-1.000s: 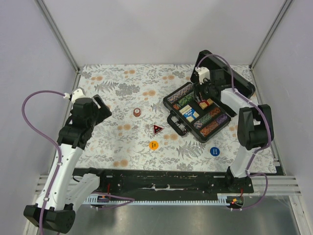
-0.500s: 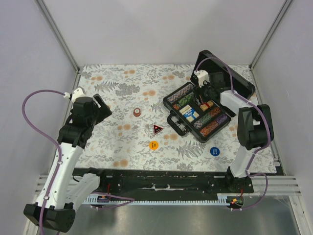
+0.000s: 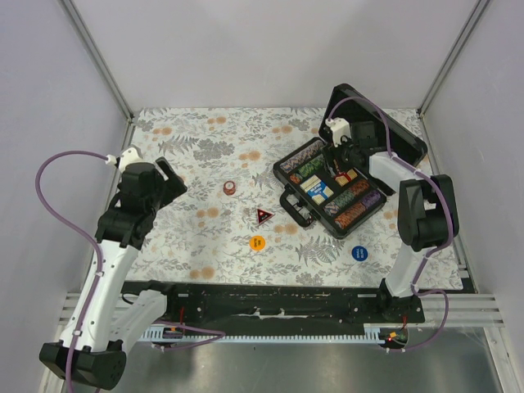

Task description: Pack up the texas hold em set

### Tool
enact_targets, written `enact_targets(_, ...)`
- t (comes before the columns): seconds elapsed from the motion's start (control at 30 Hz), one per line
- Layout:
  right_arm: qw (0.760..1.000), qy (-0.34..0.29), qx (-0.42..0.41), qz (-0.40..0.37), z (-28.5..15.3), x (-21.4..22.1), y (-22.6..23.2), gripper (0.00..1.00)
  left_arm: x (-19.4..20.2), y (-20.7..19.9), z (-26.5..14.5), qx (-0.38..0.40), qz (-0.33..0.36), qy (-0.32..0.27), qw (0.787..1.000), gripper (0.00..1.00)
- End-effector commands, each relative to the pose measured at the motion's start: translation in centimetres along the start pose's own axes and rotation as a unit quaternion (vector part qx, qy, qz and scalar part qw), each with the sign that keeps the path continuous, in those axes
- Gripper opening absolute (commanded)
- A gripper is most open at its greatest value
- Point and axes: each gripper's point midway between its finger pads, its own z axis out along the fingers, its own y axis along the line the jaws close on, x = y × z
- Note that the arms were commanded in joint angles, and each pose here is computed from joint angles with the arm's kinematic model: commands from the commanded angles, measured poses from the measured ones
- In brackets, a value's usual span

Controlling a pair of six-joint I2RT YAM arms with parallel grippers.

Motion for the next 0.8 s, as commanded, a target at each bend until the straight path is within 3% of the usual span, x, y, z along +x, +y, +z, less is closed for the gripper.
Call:
enact_targets(0.0,1.0,-0.022,0.02,0.007,-2.2,-2.7,-0.8,0.79,-1.5,-0.5,-0.8,0.011,-0.017,-0.027,0.999,0.91)
enact_targets(0.33,0.997,-0.067,0.024,0.028,-4.3,-6.2,-1.0,0.87,-1.2,-0.3,-1.1,0.016,-0.022,-0.027,0.999,0.91)
enact_targets(0.77,0.995,-0.06,0.046,0.063,-1.1,-6.4,-1.9,0.67,-0.7,-0.3,-1.1,0.019,-0.03,-0.021,0.999,0.91)
